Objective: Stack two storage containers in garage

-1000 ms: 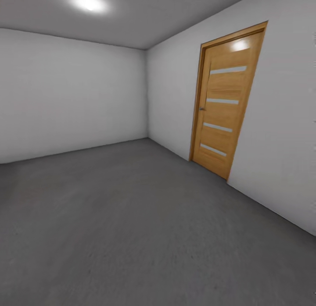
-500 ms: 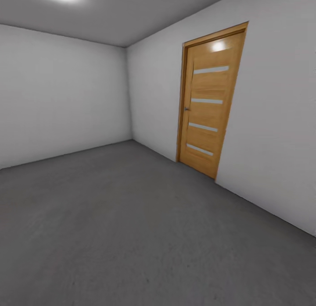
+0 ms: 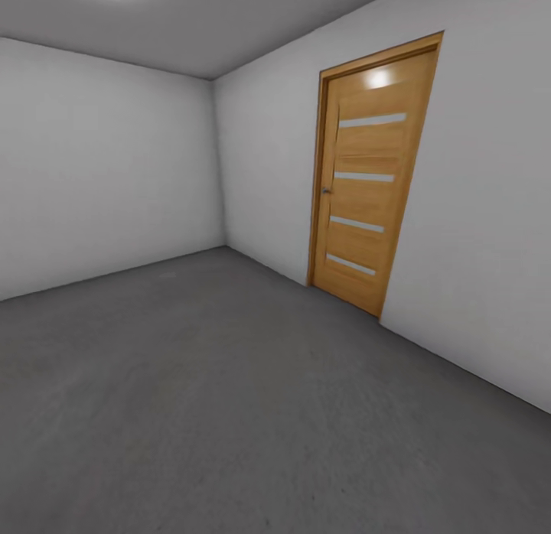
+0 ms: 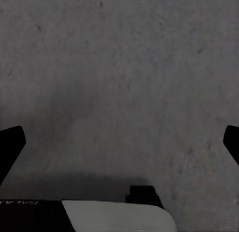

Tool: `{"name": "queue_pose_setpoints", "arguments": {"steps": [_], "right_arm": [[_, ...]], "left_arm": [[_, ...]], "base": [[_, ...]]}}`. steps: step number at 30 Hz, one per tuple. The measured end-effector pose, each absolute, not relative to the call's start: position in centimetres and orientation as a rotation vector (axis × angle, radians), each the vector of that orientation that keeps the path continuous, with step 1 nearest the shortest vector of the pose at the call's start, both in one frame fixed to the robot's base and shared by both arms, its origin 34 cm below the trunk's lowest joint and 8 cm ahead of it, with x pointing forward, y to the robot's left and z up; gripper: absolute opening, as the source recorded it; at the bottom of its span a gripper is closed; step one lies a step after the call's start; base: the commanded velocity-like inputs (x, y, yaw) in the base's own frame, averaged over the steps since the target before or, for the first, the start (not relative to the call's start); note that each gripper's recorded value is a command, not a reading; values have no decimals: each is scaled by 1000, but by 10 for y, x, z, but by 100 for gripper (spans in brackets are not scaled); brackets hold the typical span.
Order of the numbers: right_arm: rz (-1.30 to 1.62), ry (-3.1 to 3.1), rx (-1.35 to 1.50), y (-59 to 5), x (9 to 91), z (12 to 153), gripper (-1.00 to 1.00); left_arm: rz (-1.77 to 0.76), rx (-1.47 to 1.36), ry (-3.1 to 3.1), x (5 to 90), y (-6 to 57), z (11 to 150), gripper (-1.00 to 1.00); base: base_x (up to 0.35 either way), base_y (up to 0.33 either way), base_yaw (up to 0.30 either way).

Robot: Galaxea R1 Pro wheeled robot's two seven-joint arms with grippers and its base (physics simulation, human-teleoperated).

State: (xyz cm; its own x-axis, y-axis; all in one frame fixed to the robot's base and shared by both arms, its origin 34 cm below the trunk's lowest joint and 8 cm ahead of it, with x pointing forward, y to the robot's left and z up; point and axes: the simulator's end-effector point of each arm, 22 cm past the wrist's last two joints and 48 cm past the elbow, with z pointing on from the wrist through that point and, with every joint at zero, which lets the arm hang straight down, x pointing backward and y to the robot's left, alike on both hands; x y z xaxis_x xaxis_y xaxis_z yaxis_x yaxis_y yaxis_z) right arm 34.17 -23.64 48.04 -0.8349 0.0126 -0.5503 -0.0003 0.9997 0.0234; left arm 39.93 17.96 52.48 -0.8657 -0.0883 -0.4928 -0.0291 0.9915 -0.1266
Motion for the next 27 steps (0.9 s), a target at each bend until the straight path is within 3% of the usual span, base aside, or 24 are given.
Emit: {"name": "queue_pose_setpoints", "arguments": {"steps": [12, 27], "right_arm": [[-27, 2415, -1, -267, 233, 498, 100], [-160, 2374, 150, -302, 175, 516, 100]], "left_arm": [[-147, -84, 2613, 400, 182, 525, 100], [-143, -87, 2614, 400, 181, 525, 100]], "base": [[290, 209, 0], [290, 204, 0]]}}
